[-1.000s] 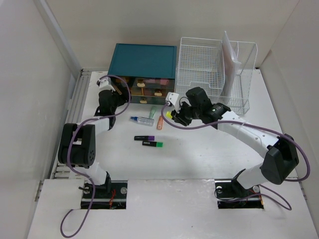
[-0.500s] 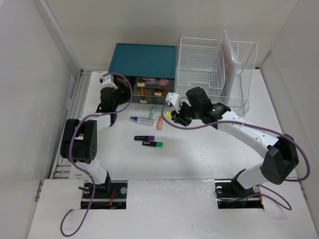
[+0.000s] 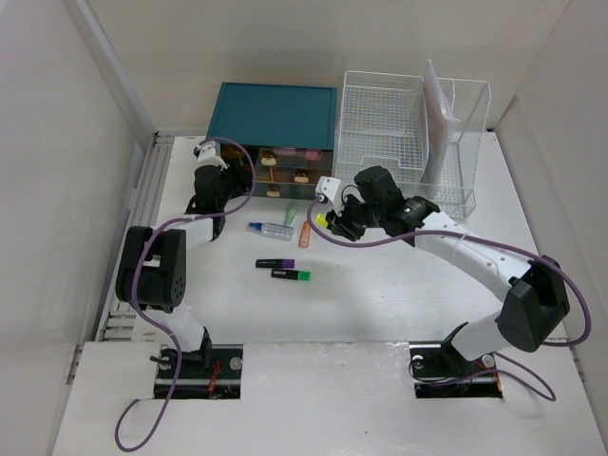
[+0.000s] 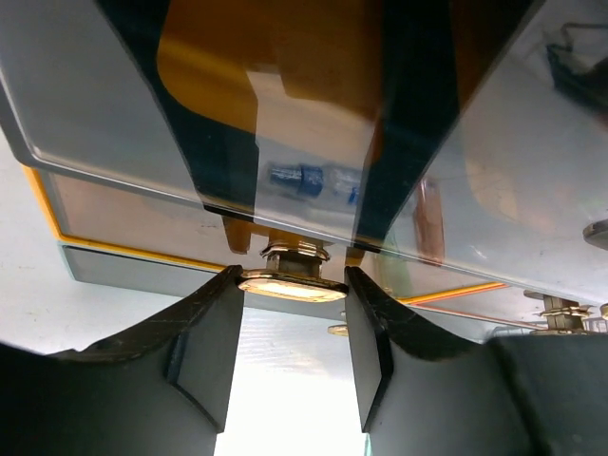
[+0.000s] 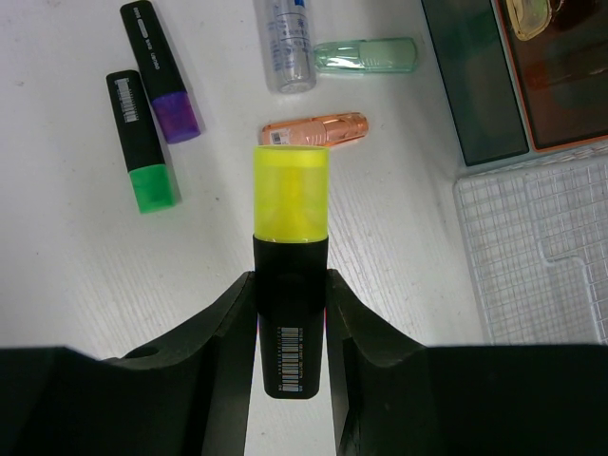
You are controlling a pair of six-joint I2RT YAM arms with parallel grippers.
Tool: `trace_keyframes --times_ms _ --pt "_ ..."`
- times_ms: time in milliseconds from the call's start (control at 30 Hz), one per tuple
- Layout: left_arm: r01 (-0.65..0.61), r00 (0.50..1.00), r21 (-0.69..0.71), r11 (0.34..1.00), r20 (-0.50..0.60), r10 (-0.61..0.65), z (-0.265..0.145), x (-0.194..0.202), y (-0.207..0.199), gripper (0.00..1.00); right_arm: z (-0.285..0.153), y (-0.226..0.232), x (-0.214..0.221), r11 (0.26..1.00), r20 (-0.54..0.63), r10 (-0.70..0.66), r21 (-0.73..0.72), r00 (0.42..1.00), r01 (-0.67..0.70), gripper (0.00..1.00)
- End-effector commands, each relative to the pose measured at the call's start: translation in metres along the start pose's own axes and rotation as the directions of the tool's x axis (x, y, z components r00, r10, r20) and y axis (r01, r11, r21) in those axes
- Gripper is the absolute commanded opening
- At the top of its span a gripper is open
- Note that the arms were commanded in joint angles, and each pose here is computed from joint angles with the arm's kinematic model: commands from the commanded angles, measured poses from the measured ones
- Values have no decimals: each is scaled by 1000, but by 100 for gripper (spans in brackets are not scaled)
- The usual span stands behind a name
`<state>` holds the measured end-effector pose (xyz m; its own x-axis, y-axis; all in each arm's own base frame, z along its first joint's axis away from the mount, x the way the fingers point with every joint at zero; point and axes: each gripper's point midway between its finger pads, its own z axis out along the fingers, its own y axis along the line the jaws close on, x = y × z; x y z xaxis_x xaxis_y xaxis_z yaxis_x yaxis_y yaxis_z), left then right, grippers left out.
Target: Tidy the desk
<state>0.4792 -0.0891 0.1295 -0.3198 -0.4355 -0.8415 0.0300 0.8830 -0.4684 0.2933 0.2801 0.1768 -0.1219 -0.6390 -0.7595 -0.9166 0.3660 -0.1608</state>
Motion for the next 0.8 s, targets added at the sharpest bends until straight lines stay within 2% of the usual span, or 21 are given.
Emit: trace_keyframes --times_ms 0,100,267,433,600,767 --pt "-17 994 28 999 109 14 5 -38 -13 25 -15 -5 -30 999 84 -31 15 996 30 0" --pt "-17 994 28 999 109 14 5 -38 -13 12 -15 -5 -30 999 84 -31 15 996 30 0" --pt "-9 995 32 999 95 6 0 -32 -15 4 -15 -5 -30 999 84 -31 15 996 30 0" --pt "0 997 13 1000 79 -2 -14 -19 -11 2 -15 -6 -32 1000 95 -24 20 995 22 0" --pt "0 996 20 1000 91 -1 -31 -18 -12 1 -15 -18 -58 999 144 -25 43 989 19 0" --pt "2 997 0 1000 75 -2 -42 -5 -4 1 -2 -37 -74 997 142 -29 81 989 18 0"
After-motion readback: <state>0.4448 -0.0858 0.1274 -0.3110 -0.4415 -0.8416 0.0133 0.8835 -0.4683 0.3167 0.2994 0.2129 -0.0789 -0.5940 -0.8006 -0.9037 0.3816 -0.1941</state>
